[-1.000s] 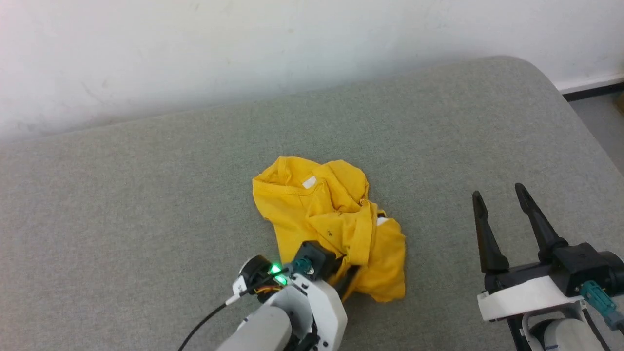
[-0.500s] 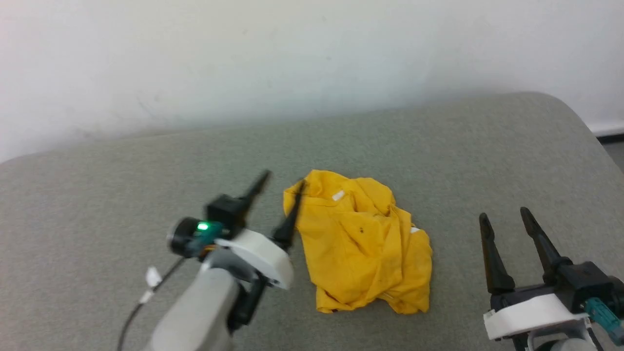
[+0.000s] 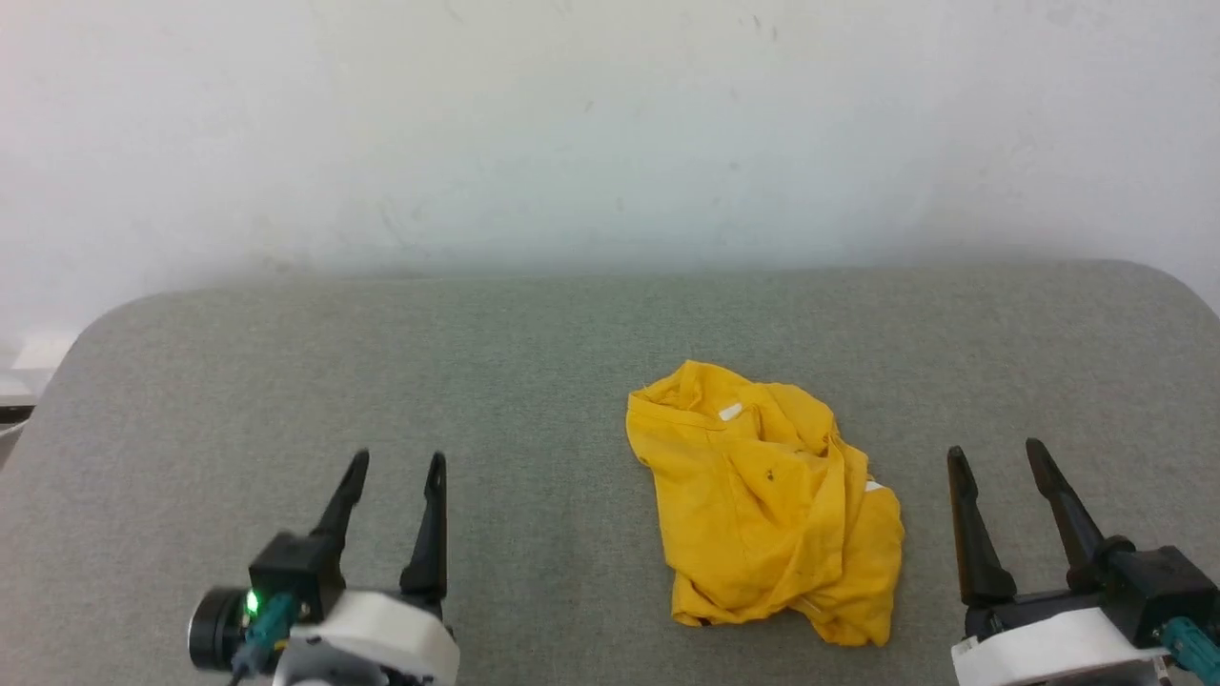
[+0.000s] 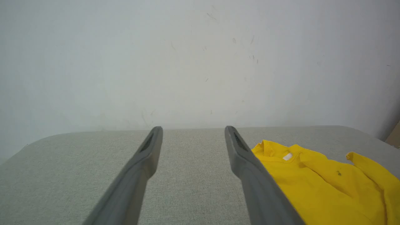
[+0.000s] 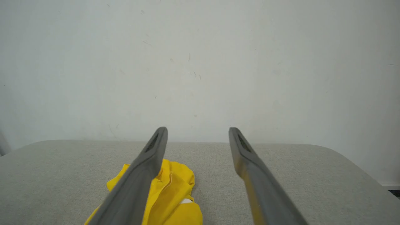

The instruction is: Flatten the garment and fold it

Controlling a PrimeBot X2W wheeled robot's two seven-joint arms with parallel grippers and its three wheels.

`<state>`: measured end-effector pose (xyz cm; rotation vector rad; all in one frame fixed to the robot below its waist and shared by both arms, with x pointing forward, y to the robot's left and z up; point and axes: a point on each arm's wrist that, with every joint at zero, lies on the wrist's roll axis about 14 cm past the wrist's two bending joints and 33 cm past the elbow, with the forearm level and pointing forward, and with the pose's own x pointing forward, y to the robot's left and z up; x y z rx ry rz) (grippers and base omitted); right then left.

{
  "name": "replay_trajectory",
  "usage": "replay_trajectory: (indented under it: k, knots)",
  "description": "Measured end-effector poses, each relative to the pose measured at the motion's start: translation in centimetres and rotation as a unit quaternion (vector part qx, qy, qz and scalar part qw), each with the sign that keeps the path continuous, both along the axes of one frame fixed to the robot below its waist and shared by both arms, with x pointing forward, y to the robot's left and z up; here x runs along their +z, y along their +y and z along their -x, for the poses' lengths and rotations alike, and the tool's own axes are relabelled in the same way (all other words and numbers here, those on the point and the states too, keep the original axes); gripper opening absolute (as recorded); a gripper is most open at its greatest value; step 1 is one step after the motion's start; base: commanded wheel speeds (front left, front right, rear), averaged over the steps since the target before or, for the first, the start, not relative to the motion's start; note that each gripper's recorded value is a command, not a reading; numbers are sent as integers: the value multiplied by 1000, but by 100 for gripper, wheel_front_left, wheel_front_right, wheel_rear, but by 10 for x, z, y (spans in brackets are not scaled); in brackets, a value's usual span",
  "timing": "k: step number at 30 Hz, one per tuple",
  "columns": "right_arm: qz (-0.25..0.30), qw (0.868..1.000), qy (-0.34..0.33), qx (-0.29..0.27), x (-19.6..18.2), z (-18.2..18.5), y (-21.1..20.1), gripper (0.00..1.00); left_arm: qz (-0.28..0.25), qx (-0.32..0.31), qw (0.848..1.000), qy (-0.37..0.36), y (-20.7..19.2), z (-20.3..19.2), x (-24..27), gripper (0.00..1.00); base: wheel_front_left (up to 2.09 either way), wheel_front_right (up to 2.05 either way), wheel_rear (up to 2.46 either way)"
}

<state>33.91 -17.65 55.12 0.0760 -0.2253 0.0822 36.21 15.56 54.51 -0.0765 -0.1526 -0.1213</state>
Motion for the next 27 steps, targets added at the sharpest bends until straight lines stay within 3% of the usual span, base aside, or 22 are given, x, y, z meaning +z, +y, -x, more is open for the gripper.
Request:
replay_trajectory:
  k: [10, 14, 19, 27]
  knots:
    - [-9, 1000, 9, 22, -6, 1, 14, 100, 14, 29, 999, 43, 7, 35, -32, 100, 0, 0, 0]
    - [-9, 999, 16, 29, -10, 0, 18, 100, 1, 7, 999, 47, 0, 36, -35, 100, 0, 0, 0]
    - [-8, 999, 31, 23, -19, -1, 15, 100, -7, -105, 987, 119, -55, 40, -58, 100, 0, 0, 0]
    - [-9, 998, 56, 9, -35, -7, 7, 100, -34, -264, 940, 212, -146, 38, -74, 100, 0, 0, 0]
